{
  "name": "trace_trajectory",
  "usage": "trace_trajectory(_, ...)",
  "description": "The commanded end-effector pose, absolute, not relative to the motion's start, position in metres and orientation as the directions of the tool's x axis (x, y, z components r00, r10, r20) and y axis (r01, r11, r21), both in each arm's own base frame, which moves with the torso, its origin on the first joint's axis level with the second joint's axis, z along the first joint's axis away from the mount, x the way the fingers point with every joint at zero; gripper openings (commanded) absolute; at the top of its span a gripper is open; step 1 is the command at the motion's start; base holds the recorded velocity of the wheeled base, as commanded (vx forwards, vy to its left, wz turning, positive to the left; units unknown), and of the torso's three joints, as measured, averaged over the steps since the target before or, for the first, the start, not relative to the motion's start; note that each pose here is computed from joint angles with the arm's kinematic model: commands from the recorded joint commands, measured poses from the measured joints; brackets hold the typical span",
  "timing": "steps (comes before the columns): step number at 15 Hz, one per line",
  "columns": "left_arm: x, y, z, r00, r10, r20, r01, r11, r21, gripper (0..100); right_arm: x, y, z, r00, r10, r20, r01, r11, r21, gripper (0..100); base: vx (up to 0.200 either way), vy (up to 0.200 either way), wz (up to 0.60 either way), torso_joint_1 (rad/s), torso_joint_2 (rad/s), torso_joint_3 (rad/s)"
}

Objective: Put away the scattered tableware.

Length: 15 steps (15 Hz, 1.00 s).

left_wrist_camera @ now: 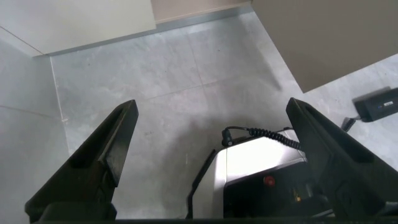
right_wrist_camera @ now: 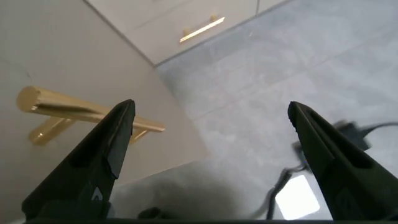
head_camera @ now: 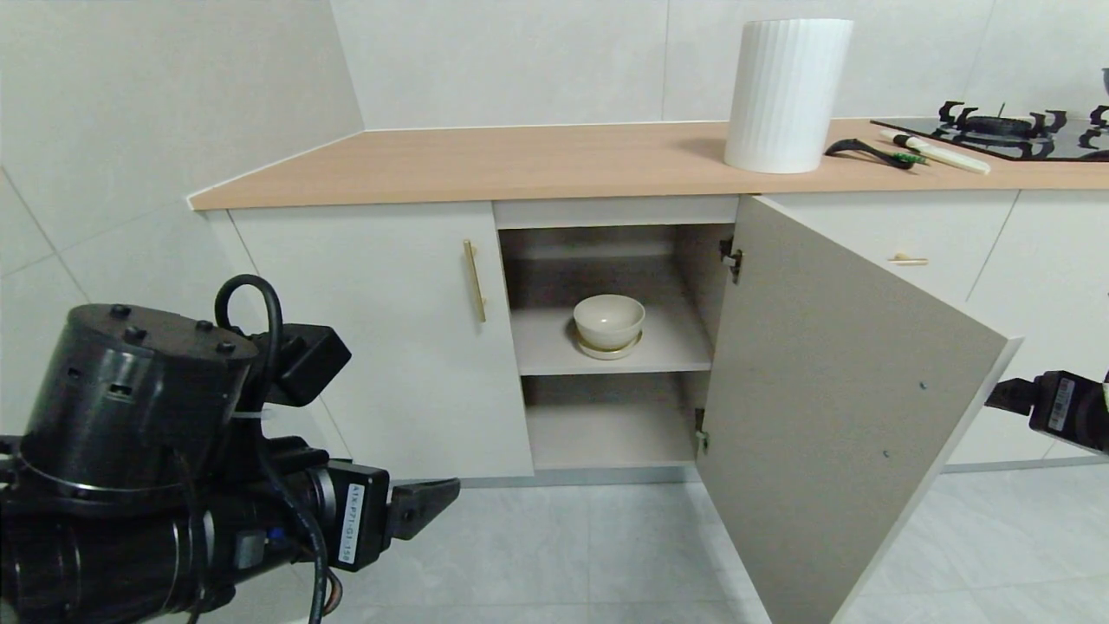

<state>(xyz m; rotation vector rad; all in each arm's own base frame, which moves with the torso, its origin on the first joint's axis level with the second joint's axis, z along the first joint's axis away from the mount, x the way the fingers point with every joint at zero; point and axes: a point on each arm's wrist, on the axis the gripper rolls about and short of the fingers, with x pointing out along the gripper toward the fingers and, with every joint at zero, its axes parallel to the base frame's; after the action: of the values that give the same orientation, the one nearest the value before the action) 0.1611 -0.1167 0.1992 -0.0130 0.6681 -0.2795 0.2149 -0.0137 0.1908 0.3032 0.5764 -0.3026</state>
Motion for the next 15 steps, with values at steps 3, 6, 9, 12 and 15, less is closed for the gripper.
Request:
trace_trajectory(3, 0.161, -0.116, 0.200, 0.750, -0.259, -0.609, 0.249, 0.963, -0.103, 100, 0.225, -0.002, 0.180, 0.783, -0.145, -0.605, 0.341, 0.913, 0.224, 100, 0.000, 0.000, 0.00, 0.000, 0.00, 0.000)
trace_trajectory(6, 0.161, -0.116, 0.200, 0.751, -0.258, -0.608, 0.248, 0.963, -0.102, 100, 0.227, 0.008, 0.176, 0.796, -0.109, -0.595, 0.320, 0.911, 0.261, 100, 0.000, 0.000, 0.00, 0.000, 0.00, 0.000)
trace_trajectory(9, 0.161, -0.116, 0.200, 0.751, -0.260, -0.608, 0.250, 0.963, -0.103, 100, 0.227, 0.024, 0.173, 0.796, -0.054, -0.602, 0.274, 0.920, 0.280, 100, 0.000, 0.000, 0.00, 0.000, 0.00, 0.000)
trace_trajectory(12, 0.163, -0.117, 0.199, 0.748, -0.258, -0.612, 0.248, 0.963, -0.102, 100, 0.231, 0.060, 0.172, 0.793, 0.066, -0.605, 0.133, 0.951, 0.279, 100, 0.000, 0.000, 0.00, 0.000, 0.00, 0.000)
trace_trajectory(15, 0.165, -0.116, 0.202, 0.755, -0.252, -0.605, 0.230, 0.966, -0.115, 100, 0.250, 0.093, 0.169, 0.766, 0.178, -0.618, 0.011, 0.957, 0.289, 100, 0.000, 0.000, 0.00, 0.000, 0.00, 0.000)
